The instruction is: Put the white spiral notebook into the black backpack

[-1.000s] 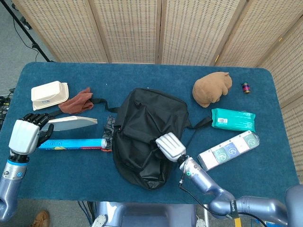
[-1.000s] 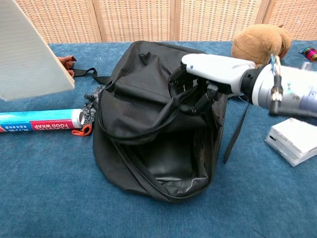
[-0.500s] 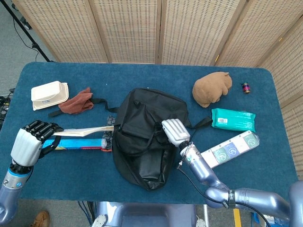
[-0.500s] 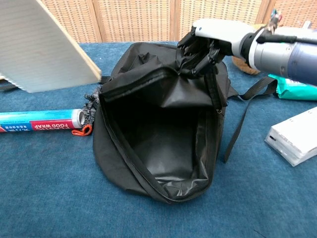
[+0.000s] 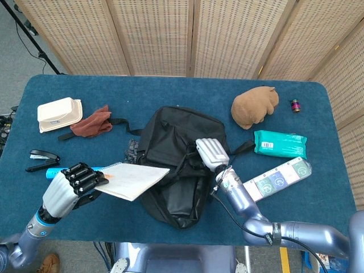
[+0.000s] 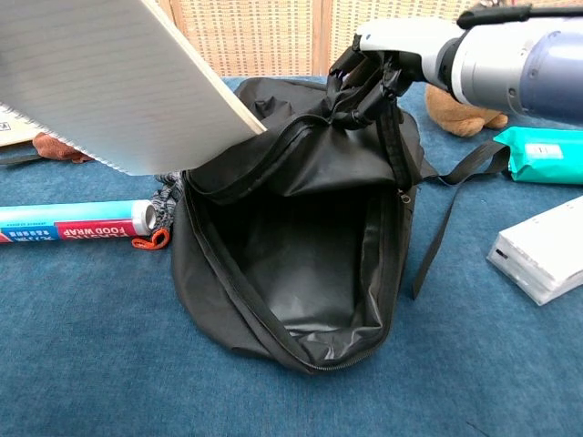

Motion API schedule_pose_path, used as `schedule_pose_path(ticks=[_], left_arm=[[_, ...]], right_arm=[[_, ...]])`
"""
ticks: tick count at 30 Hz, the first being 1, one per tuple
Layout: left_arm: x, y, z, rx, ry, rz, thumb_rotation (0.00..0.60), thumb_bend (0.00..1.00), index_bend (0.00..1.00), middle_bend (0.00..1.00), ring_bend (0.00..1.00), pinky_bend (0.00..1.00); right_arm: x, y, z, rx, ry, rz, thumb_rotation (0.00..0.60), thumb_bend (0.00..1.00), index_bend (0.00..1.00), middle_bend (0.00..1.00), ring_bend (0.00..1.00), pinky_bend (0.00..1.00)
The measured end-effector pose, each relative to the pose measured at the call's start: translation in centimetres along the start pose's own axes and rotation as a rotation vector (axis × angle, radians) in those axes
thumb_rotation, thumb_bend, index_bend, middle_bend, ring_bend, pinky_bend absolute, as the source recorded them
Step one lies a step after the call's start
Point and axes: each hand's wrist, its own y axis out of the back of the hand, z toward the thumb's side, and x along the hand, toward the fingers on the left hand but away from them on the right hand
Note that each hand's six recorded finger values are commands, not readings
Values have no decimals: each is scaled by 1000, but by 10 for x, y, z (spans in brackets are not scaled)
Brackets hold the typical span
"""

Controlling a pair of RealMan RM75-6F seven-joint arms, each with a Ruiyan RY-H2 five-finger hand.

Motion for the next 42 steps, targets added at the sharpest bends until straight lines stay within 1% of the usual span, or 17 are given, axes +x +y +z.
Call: schedule_pose_path(ticks=[5,10,16,21,24,29,34,42], left_arm=[[-4,11,3,7,-18,39,600,538,793,671,634,600],[-4,22,1,2,-16,56,600,538,793,671,634,600],[-2,35,6,-25,-25,102,600,539,793,671,634,600],[-1,47,11,-44,-38,127,600,541,793,671,634,600],[0,49,14,-50,-52,129,600,542,793,671,634,600],[2,37,19,-52,-65,103,600,542,793,671,634,600],[5,12,27,-61,-88,75,600,542,793,671,634,600],[11,-35,46,-74,-150,70,600,542,794,671,634,600]], right_arm=[[-7,10,0,7,-17,-15,600,567,637,592,549,718],[-9,17,-4,11,-34,-28,600,567,638,592,549,718],[-11,22,-7,17,-46,-32,600,567,638,593,549,718],[-12,22,-12,6,-59,-32,600,568,639,593,549,718],[-12,21,-13,4,-63,-27,600,568,639,593,549,718],[-11,21,-11,-5,-59,-22,600,567,639,593,549,718],[-9,22,-6,-12,-49,-18,600,567,639,593,549,718],[-7,23,-6,-9,-50,-9,600,568,639,593,549,718]])
